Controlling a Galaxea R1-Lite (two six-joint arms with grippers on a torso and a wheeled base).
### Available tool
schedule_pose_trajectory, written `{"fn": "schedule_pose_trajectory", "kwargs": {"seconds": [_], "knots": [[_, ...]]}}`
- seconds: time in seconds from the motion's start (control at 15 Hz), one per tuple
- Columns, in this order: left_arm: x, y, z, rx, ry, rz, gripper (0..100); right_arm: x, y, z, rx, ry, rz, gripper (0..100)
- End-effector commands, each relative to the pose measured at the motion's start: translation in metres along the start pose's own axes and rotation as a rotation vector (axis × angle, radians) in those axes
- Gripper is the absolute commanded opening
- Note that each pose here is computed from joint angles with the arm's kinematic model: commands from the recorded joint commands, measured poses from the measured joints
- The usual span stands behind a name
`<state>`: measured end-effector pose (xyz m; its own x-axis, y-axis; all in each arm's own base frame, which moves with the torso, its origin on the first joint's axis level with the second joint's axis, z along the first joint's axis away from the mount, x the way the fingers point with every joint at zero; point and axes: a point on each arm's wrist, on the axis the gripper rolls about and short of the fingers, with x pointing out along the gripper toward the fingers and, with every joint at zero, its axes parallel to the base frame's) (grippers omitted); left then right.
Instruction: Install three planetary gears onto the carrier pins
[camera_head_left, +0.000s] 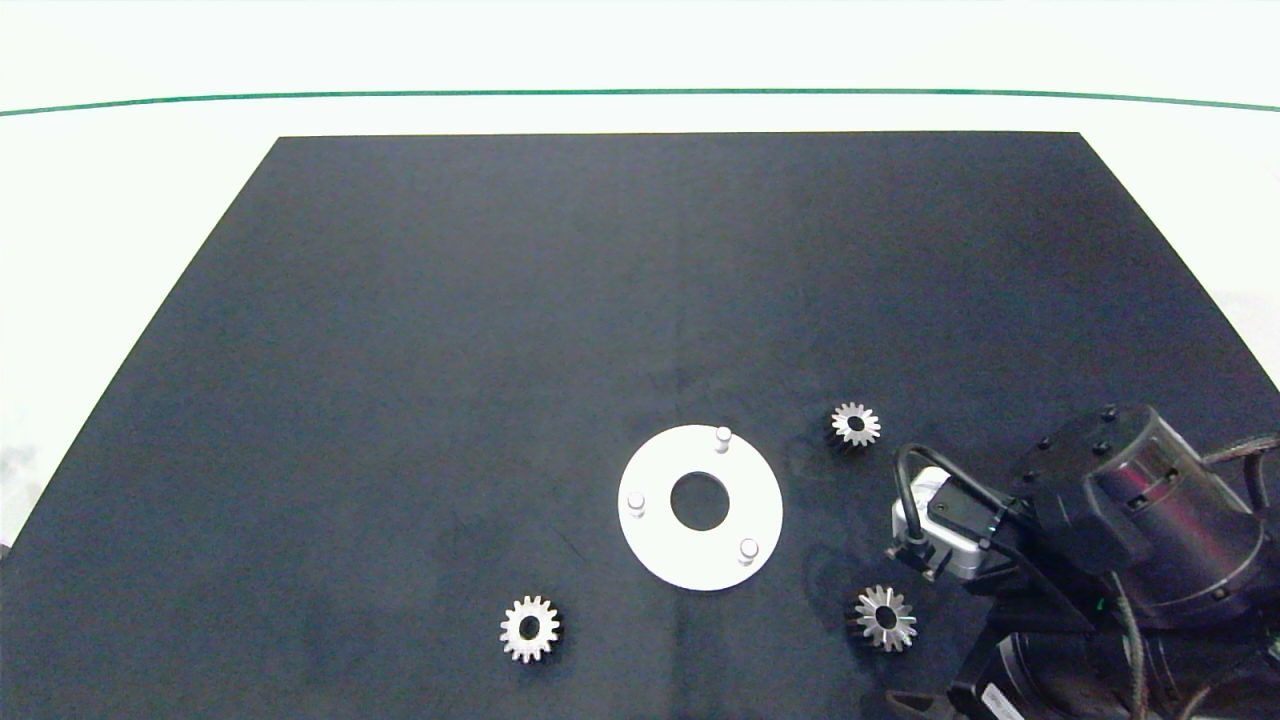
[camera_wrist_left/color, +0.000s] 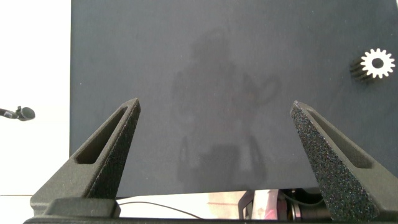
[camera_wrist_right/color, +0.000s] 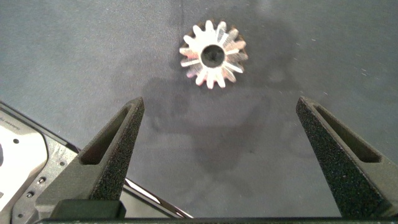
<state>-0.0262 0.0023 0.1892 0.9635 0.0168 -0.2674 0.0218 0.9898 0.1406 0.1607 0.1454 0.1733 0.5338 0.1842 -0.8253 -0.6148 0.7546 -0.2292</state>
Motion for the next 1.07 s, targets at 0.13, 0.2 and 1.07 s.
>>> {"fn": "schedule_pose_trajectory", "kwargs": {"seconds": [0.13, 0.2, 1.07], "knots": [[0.0, 0.0, 0.0, -0.001, 0.003, -0.002, 100, 0.011, 0.002, 0.004, -0.003, 0.02, -0.002, 100], [0.0, 0.0, 0.0, -0.001, 0.003, -0.002, 100, 0.012, 0.001, 0.006, -0.002, 0.019, -0.003, 100], [0.0, 0.001, 0.004, -0.004, -0.02, -0.003, 100, 0.016, 0.005, 0.016, 0.011, -0.025, -0.001, 96]]}}
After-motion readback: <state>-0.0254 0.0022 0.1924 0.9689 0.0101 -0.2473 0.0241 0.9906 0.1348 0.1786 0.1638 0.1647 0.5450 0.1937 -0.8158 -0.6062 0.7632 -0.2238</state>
